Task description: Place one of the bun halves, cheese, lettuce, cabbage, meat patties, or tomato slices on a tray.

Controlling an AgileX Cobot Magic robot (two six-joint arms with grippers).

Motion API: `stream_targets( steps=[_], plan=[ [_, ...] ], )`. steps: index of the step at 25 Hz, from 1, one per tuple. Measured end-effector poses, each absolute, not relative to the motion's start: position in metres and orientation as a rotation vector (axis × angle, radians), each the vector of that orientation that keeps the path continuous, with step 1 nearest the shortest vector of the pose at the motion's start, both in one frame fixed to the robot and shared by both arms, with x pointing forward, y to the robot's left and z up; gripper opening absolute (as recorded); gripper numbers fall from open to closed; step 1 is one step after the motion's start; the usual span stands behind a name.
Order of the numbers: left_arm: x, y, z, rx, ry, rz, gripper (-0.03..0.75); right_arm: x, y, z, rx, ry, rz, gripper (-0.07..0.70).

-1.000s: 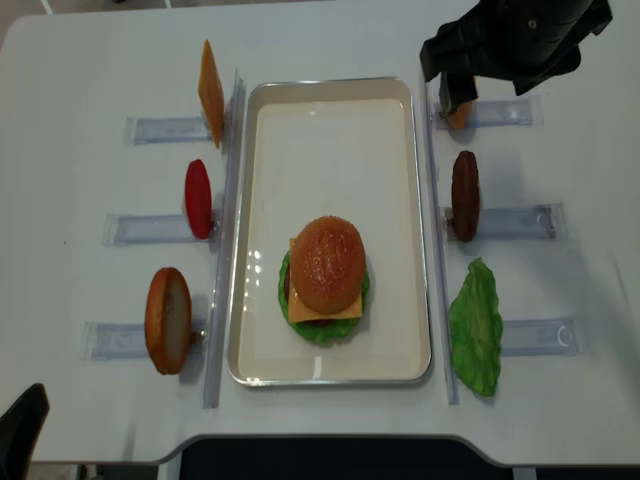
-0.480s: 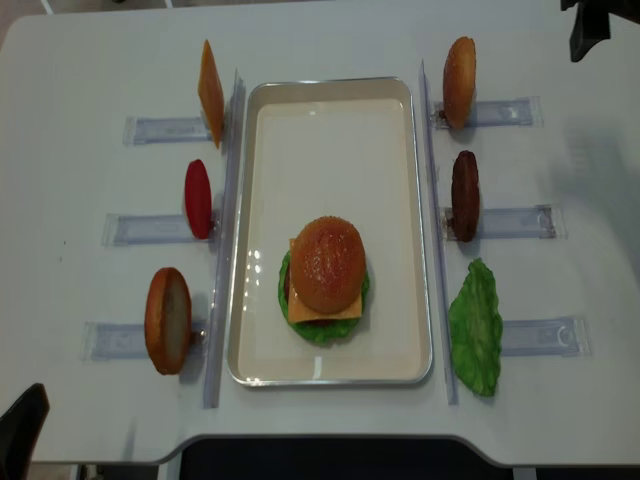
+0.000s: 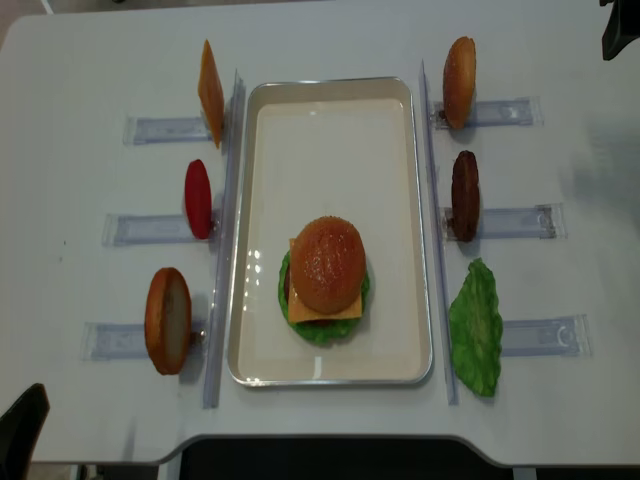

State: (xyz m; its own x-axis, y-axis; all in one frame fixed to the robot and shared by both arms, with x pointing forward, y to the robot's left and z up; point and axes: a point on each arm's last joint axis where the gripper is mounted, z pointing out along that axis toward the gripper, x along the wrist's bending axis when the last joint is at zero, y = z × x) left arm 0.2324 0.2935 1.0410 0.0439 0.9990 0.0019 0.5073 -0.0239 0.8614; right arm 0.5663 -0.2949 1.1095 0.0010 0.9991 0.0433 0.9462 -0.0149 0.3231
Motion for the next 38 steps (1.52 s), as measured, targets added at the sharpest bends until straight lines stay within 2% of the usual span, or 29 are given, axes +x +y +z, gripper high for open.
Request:
stream_targets(
  steps=[5,12,18,27,30,38],
  plan=[
    [0.232,0.294,1.041,1.620,1.548,0.887,0.517,0.545,-0.295,1.112,2.070,2.052,0.389,0.542],
    [0.232,0.294,1.041,1.620,1.548,0.887,0.517,0.488,-0.295,1.110,2.071,2.055,0.378,0.542],
    [0.232,0.294,1.041,1.620,1.548,0.887,0.517,0.426,-0.295,1.113,2.034,2.021,0.434,0.542],
    [0.232,0.294,1.041,1.620,1.548,0.887,0.517,0.327,-0.295,1.127,1.858,1.857,0.672,0.542],
    [0.232,0.294,1.041,1.620,1.548,0.887,0.517,0.300,-0.295,1.124,1.803,1.805,0.735,0.542],
    [0.232,0.294,1.041,1.620,1.548,0.887,0.517,0.253,-0.298,1.096,1.701,1.717,0.795,0.542]
  ],
)
